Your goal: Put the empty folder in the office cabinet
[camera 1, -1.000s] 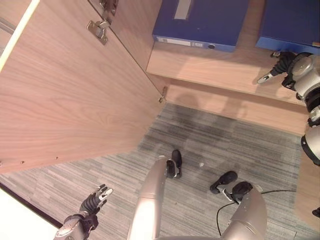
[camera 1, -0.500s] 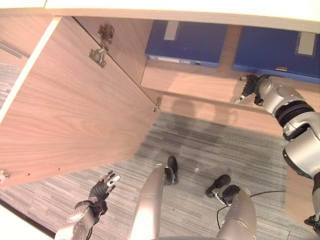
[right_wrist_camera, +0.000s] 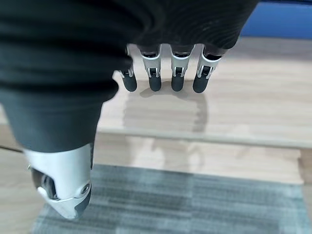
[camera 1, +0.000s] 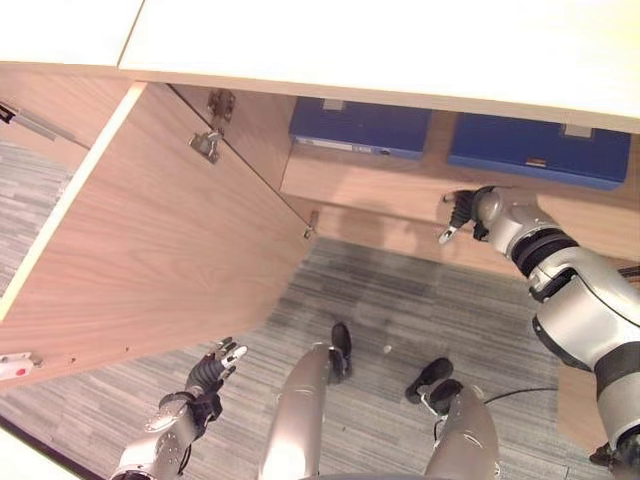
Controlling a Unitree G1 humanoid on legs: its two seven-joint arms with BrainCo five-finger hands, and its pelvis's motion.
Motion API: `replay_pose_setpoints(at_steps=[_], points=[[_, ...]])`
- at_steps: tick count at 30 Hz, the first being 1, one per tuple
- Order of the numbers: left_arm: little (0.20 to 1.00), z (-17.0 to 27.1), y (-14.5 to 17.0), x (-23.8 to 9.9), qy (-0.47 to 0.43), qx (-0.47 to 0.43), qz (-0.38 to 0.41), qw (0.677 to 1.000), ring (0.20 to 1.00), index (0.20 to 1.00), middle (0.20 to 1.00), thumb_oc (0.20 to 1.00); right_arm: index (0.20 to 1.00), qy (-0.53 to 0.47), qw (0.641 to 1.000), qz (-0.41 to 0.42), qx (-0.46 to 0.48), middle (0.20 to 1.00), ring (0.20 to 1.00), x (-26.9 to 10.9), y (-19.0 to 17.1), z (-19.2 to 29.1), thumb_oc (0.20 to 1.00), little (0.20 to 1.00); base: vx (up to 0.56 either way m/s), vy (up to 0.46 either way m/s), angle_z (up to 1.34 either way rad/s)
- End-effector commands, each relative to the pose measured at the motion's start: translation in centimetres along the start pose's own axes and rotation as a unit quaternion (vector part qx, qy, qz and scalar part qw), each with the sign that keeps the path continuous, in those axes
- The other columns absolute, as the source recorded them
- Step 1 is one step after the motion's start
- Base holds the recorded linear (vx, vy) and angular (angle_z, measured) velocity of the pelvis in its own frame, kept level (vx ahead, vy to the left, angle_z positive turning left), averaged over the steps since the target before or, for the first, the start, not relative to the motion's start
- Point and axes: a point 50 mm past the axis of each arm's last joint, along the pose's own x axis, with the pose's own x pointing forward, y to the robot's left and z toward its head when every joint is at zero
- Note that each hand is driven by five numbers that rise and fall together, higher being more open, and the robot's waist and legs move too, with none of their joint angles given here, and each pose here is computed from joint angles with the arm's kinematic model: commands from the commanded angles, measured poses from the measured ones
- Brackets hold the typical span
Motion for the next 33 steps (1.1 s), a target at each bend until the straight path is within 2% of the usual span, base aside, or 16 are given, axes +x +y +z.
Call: replay_pose_setpoints(at_steps=[1, 3, 6, 7, 8, 11, 13, 16, 17, 22, 23, 25, 33], points=[[1.0, 1.1, 0.2, 0.1, -0.017, 0.022, 0.002, 1.0, 1.0, 1.0, 1.0, 1.0, 1.0, -0.012, 0.993, 0.109, -0.032, 1.0, 1.0, 1.3, 5.7, 1.8, 1.0, 1.0, 0.02, -0.025, -0.03], [1.0, 0.5, -0.2, 0.7, -0.005, 0.016, 0.004, 1.0, 1.0, 1.0, 1.0, 1.0, 1.0, -0.004, 0.991, 0.122, -0.049, 1.0, 1.0, 1.8, 8.2, 2.2, 1.0, 1.0, 0.05, -0.042, -0.03], [1.0, -0.3, -0.3, 1.3, 0.015, 0.016, 0.013, 1.0, 1.0, 1.0, 1.0, 1.0, 1.0, -0.006, 0.988, 0.154, -0.016, 1.0, 1.0, 2.0, 11.5, 2.7, 1.0, 1.0, 0.06, -0.035, -0.06], [1.0, -0.3, -0.3, 1.3, 0.015, 0.017, 0.013, 1.0, 1.0, 1.0, 1.0, 1.0, 1.0, -0.006, 0.988, 0.154, -0.016, 1.0, 1.0, 2.0, 11.6, 2.7, 1.0, 1.0, 0.07, -0.048, -0.08], [1.0, -0.7, -0.7, 1.6, 0.025, 0.028, 0.006, 0.999, 1.0, 1.0, 1.0, 1.0, 1.0, -0.006, 0.984, 0.178, 0.028, 1.0, 1.0, 2.0, 14.0, 2.5, 1.0, 1.0, 0.06, -0.044, -0.07], [1.0, -1.4, -1.4, 1.9, 0.042, 0.05, -0.014, 0.998, 1.0, 1.0, 1.0, 1.0, 1.0, -0.005, 0.969, 0.205, 0.136, 1.0, 1.0, 1.8, 17.5, 2.0, 1.0, 1.0, 0.04, -0.024, 0.07], [1.0, -2.0, -1.5, 1.9, 0.053, 0.055, -0.013, 0.997, 1.0, 1.0, 1.0, 1.0, 1.0, -0.003, 0.962, 0.214, 0.172, 1.0, 1.0, 1.7, 18.7, 1.9, 1.0, 1.0, 0.01, 0.003, -0.04], [1.0, -4.5, -1.3, 2.2, 0.104, 0.07, 0.001, 0.992, 1.0, 1.0, 1.0, 1.0, 1.0, 0.042, 0.919, 0.249, 0.303, 1.0, 1.0, 0.3, 24.8, 0.4, 1.0, 1.0, 0.06, -0.014, -0.15], [1.0, -4.5, -1.3, 2.2, 0.105, 0.071, 0.001, 0.992, 1.0, 1.0, 1.0, 1.0, 1.0, 0.042, 0.919, 0.25, 0.303, 1.0, 1.0, 0.3, 24.9, 0.4, 1.0, 1.0, 0.05, -0.011, -0.11], [1.0, -7.5, -0.9, 1.6, 0.164, 0.079, 0.021, 0.983, 1.0, 1.0, 1.0, 1.0, 1.0, 0.103, 0.878, 0.265, 0.385, 1.0, 1.0, -1.7, 30.0, -1.7, 1.0, 1.0, 0.07, 0.017, -0.1], [1.0, -8.7, -0.8, 1.2, 0.185, 0.08, 0.028, 0.979, 1.0, 1.0, 1.0, 1.0, 1.0, 0.124, 0.865, 0.278, 0.398, 1.0, 1.0, -2.8, 32.2, -2.5, 1.0, 1.0, 0.15, 0.062, -0.2], [1.0, -9.4, -0.8, 1.0, 0.199, 0.087, 0.028, 0.976, 1.0, 1.0, 1.0, 1.0, 1.0, 0.144, 0.855, 0.293, 0.402, 1.0, 1.0, -3.9, 33.9, -3.4, 1.0, 1.0, 0.15, 0.064, -0.13], [1.0, -10.6, -3.2, 0.9, 0.205, 0.129, -0.026, 0.97, 1.0, 1.0, 1.0, 1.0, 1.0, 0.214, 0.817, 0.316, 0.431, 1.0, 1.0, -7.4, 38.5, -5.9, 1.0, 1.0, 0.08, 0.108, 0.03]])
